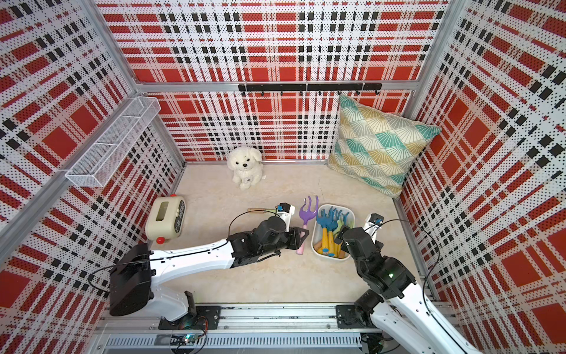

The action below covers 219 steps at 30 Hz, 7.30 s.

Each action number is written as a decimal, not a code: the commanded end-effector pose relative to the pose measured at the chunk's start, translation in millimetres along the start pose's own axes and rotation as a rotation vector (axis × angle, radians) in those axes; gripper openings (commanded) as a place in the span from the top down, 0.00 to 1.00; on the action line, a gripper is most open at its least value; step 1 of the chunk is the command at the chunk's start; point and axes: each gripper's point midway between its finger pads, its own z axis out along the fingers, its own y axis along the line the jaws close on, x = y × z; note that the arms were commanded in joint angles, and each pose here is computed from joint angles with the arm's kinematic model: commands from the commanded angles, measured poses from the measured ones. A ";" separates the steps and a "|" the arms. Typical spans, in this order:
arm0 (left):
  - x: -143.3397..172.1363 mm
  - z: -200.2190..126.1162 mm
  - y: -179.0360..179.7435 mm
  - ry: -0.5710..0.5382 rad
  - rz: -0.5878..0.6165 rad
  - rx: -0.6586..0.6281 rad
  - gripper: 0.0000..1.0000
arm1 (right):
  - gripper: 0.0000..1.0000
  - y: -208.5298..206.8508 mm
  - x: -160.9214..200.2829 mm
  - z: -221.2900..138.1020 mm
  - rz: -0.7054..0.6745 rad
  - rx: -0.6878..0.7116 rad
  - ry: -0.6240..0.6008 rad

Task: Put the rake into the storage box
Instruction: Place the rake in the storage box, then adjust the rake in the storage box, then move the rake to the center of the board, then pick up the rake at the center of the board, then place the rake in the storage box.

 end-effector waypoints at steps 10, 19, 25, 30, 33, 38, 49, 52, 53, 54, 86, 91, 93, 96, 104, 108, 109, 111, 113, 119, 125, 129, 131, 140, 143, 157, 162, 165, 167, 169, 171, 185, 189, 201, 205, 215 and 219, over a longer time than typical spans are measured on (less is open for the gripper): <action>12.1 83.4 -71.6 0.060 -0.023 0.183 1.00 | 0.00 -17.7 -13.4 -10.7 0.065 0.052 -0.064; 18.7 119.8 -23.4 0.037 0.065 -0.076 1.00 | 0.00 -22.1 -16.1 -14.6 0.088 0.051 -0.082; 34.5 133.1 -10.3 0.072 0.067 -0.118 0.95 | 0.00 -21.7 -14.7 -13.5 0.087 0.052 -0.077; 39.8 133.3 -10.4 0.074 0.059 -0.124 0.70 | 0.00 -21.8 -13.9 -12.9 0.088 0.051 -0.076; 38.3 132.7 -14.3 0.073 0.055 -0.116 0.58 | 0.00 -21.5 -13.2 -12.7 0.086 0.051 -0.072; 28.6 127.4 -24.1 0.055 0.053 -0.097 0.50 | 0.00 -21.3 -13.2 -13.0 0.088 0.048 -0.072; -18.1 94.3 -8.8 -0.026 0.063 -0.113 0.49 | 0.00 -14.8 -6.2 -7.4 0.063 0.029 -0.043; -42.4 74.6 0.5 -0.069 0.074 -0.119 0.49 | 0.01 -2.9 8.2 2.2 0.036 -0.012 0.015; -51.5 67.9 6.9 -0.083 0.079 -0.126 0.49 | 0.07 1.9 15.2 6.5 0.033 -0.032 0.038; -60.9 61.9 12.6 -0.097 0.081 -0.132 0.49 | 0.13 5.4 21.8 10.9 0.032 -0.044 0.060; -139.7 48.7 348.3 0.030 -0.005 -0.573 0.38 | 0.62 11.9 83.0 104.4 -0.125 0.031 0.343; -124.3 43.5 351.1 0.059 -0.007 -0.582 0.38 | 0.61 10.4 74.1 105.6 -0.154 0.041 0.306; -117.0 41.4 350.8 0.072 -0.010 -0.585 0.38 | 0.61 11.8 71.5 106.5 -0.160 0.031 0.299; -107.0 36.6 344.7 0.086 -0.003 -0.588 0.38 | 0.57 15.5 67.8 106.4 -0.169 0.013 0.291; -69.2 17.6 317.2 0.120 0.015 -0.597 0.38 | 0.42 18.5 53.1 96.2 -0.174 -0.008 0.261; -53.5 7.2 299.1 0.123 0.025 -0.591 0.38 | 0.40 22.9 42.6 86.2 -0.163 -0.038 0.238; -48.7 3.4 295.6 0.124 0.023 -0.592 0.38 | 0.40 24.3 39.7 83.4 -0.162 -0.047 0.231; -39.0 -2.3 286.4 0.129 0.025 -0.581 0.38 | 0.40 25.1 35.2 78.1 -0.160 -0.055 0.220; -27.4 -6.5 272.7 0.137 0.036 -0.564 0.38 | 0.40 26.0 31.8 73.2 -0.156 -0.068 0.212; -4.3 -10.7 246.7 0.172 0.076 -0.543 0.38 | 0.39 31.8 26.4 63.7 -0.143 -0.114 0.198; 6.0 -18.0 243.6 0.205 0.106 -0.563 0.35 | 0.37 36.7 29.7 57.4 -0.138 -0.158 0.218; 6.5 -30.5 238.4 0.187 0.108 -0.553 0.19 | 0.34 38.2 31.2 54.5 -0.132 -0.178 0.222; 8.4 -36.5 240.7 0.185 0.108 -0.558 0.15 | 0.33 39.4 31.7 53.9 -0.131 -0.188 0.223; 54.0 -36.0 223.7 0.289 0.076 -0.408 0.16 | 0.29 45.6 35.4 54.9 -0.129 -0.221 0.238; 68.2 -36.6 219.3 0.318 0.077 -0.397 0.19 | 0.29 47.1 37.5 55.7 -0.129 -0.229 0.246; 111.8 -40.8 215.2 0.384 0.198 -0.545 0.26 | 0.29 46.7 39.3 53.1 -0.123 -0.239 0.249; 113.4 -31.0 219.1 0.399 0.258 -0.620 0.62 | 0.30 45.0 35.6 50.5 -0.115 -0.234 0.234; 113.7 -22.2 213.2 0.409 0.282 -0.625 0.85 | 0.30 41.0 33.1 49.9 -0.112 -0.214 0.222; 113.3 -16.8 205.4 0.410 0.296 -0.617 0.92 | 0.28 36.8 29.8 49.3 -0.105 -0.191 0.207; 109.9 -12.3 192.6 0.400 0.300 -0.591 1.00 | 0.16 32.8 26.0 48.4 -0.099 -0.169 0.190; 103.4 -8.9 176.3 0.377 0.297 -0.555 1.00 | 0.01 29.7 21.2 47.1 -0.094 -0.149 0.173; 0.3 -31.9 42.4 0.033 0.160 -0.300 1.00 | 0.00 1.9 -6.3 33.6 -0.010 -0.017 0.044; -6.5 -19.2 -0.6 0.012 0.114 -0.159 1.00 | 0.00 -11.6 -11.5 32.5 0.035 0.059 0.013; 6.5 72.5 -49.3 0.061 0.040 0.014 1.00 | 0.00 -25.7 -18.8 27.9 0.068 0.127 -0.035; 15.7 97.3 -34.2 0.079 0.028 -0.019 1.00 | 0.00 -27.1 -19.4 27.0 0.067 0.127 -0.046; 30.2 120.9 -23.1 0.130 0.020 -0.028 0.75 | 0.00 -7.5 -12.7 32.5 -0.002 0.023 -0.007; 26.2 121.8 -25.3 0.126 0.016 -0.020 0.60 | 0.00 2.5 -9.7 33.2 -0.034 -0.031 0.013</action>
